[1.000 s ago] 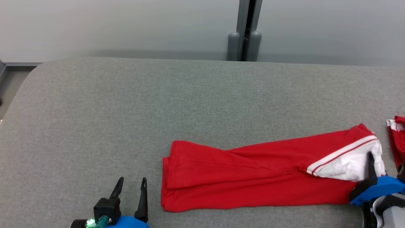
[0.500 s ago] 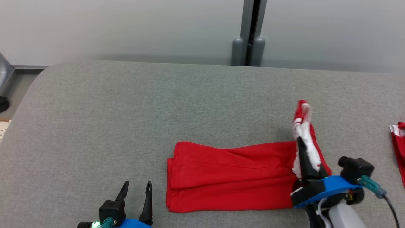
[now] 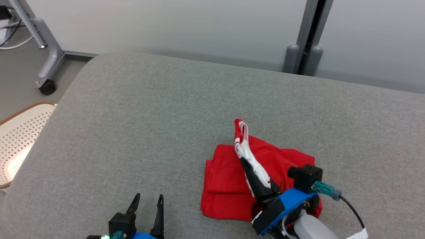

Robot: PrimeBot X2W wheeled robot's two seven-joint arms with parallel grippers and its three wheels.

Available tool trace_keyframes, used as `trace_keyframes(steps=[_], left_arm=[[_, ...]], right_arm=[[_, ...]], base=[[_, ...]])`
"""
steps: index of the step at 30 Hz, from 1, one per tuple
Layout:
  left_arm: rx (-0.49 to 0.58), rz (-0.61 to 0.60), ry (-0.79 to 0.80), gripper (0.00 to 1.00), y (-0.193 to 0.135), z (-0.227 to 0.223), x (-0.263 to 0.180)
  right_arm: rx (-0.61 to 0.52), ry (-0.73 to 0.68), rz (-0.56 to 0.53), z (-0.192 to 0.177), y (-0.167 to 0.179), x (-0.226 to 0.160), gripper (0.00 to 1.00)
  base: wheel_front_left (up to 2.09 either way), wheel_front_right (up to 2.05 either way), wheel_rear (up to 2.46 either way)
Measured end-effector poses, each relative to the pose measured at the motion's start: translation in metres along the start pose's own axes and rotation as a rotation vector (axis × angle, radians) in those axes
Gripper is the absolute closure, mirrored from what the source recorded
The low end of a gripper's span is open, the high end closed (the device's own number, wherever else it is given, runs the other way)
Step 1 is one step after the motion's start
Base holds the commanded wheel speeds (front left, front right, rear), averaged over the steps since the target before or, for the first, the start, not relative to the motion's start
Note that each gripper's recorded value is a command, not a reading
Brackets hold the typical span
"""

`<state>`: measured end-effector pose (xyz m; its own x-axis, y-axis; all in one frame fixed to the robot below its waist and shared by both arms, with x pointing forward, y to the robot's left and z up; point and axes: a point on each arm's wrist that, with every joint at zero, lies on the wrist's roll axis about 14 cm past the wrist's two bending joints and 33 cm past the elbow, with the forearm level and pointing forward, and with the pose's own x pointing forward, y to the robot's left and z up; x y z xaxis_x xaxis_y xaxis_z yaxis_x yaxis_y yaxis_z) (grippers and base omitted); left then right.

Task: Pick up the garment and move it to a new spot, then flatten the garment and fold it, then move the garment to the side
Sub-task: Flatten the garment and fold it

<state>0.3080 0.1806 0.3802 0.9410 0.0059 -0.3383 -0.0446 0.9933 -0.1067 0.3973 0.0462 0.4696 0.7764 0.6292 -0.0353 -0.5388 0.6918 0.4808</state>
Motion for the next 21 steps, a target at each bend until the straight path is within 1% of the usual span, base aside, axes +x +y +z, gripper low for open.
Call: trace_keyframes(steps=[1, 2, 3, 4, 6, 8, 11, 12, 13, 17, 21], left_arm=[[-0.001, 0.005, 0.002, 0.00, 0.001, -0.001, -0.001], [-0.002, 0.008, 0.004, 0.00, 0.002, -0.002, -0.001], [-0.002, 0.010, 0.006, 0.00, 0.003, -0.002, -0.002], [-0.003, 0.011, 0.007, 0.00, 0.003, -0.002, -0.001], [-0.002, 0.010, 0.008, 0.00, 0.002, -0.002, 0.000], [0.001, 0.003, 0.006, 0.00, 0.000, -0.001, 0.003], [0.005, -0.011, -0.006, 0.00, -0.004, 0.004, 0.008], [0.007, -0.016, -0.010, 0.00, -0.006, 0.006, 0.010], [0.009, -0.025, -0.017, 0.00, -0.008, 0.008, 0.012], [0.026, -0.064, -0.047, 0.00, -0.020, 0.019, 0.019], [0.047, -0.099, -0.079, 0.00, -0.030, 0.031, 0.026]], right_arm=[[0.009, 0.015, 0.021, -0.004, 0.007, 0.002, 1.00], [0.022, 0.031, 0.038, -0.009, 0.012, 0.004, 0.77], [0.029, 0.042, 0.049, -0.012, 0.016, 0.005, 0.24], [0.033, 0.051, 0.058, -0.014, 0.019, 0.005, 0.00], [0.031, 0.040, 0.057, -0.009, 0.018, 0.007, 0.00], [0.017, 0.012, 0.031, 0.001, 0.009, 0.007, 0.00], [-0.038, -0.039, -0.047, 0.019, -0.018, 0.000, 0.00], [-0.077, -0.056, -0.079, 0.026, -0.029, -0.004, 0.00], [-0.113, -0.071, -0.116, 0.032, -0.040, -0.010, 0.00], [-0.186, -0.113, -0.296, 0.046, -0.090, -0.050, 0.00], [-0.261, -0.131, -0.433, 0.055, -0.123, -0.090, 0.00]], base=[[0.00, 0.00, 0.00], [0.00, 0.00, 0.00], [0.00, 0.00, 0.00], [0.00, 0.00, 0.00], [0.00, 0.00, 0.00], [0.00, 0.00, 0.00], [0.00, 0.00, 0.00], [0.00, 0.00, 0.00], [0.00, 0.00, 0.00], [0.00, 0.00, 0.00], [0.00, 0.00, 0.00]])
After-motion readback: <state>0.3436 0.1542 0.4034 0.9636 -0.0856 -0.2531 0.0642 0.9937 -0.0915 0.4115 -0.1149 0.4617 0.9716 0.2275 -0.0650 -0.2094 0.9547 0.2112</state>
